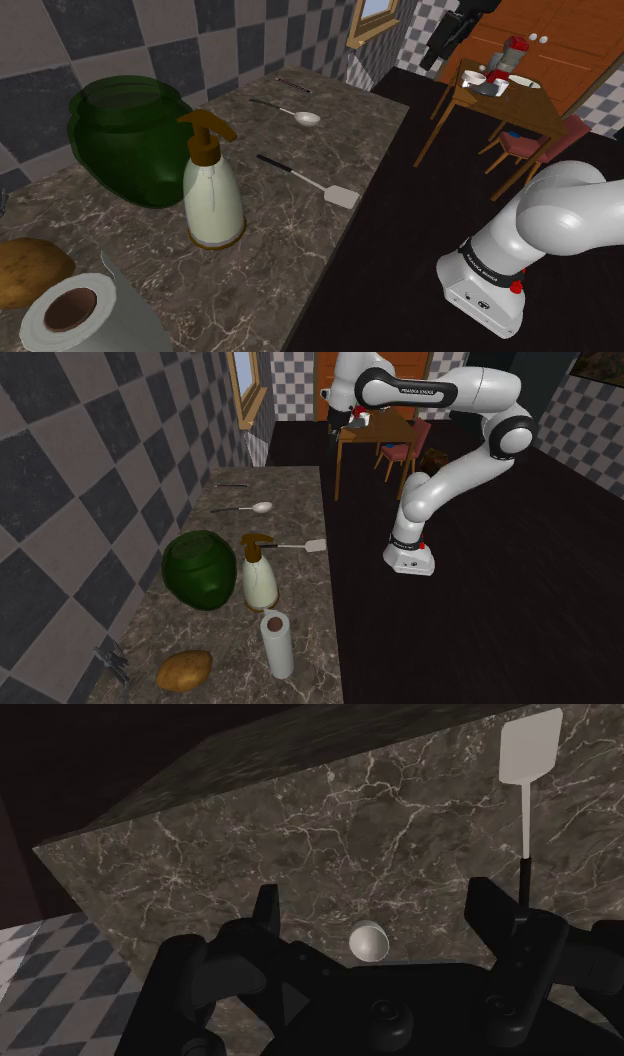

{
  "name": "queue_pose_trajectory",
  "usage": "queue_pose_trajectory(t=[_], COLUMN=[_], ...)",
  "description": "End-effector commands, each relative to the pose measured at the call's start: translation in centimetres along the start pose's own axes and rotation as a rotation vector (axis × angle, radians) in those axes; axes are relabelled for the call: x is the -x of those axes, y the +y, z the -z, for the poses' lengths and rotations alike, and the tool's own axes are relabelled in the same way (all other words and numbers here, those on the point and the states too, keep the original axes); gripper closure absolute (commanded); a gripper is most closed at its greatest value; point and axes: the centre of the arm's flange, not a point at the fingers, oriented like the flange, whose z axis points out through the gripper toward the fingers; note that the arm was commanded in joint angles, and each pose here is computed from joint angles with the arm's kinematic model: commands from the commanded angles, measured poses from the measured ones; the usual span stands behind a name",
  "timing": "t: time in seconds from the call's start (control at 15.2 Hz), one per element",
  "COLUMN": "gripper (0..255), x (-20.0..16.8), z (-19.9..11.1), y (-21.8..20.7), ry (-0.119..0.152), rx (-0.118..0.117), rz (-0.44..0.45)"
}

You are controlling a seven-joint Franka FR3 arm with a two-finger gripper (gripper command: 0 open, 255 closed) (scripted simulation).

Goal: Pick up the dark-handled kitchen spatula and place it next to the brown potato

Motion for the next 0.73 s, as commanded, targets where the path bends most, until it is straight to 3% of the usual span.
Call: queue_pose_trajectory(t=[0.0,0.66], gripper=[0,0], x=[0.0,-4.2], z=[0.0,-9.3], y=[0.0,-8.0], ry=[0.0,-0.038], rx=[0.0,-0.041], rz=[0.0,0.091])
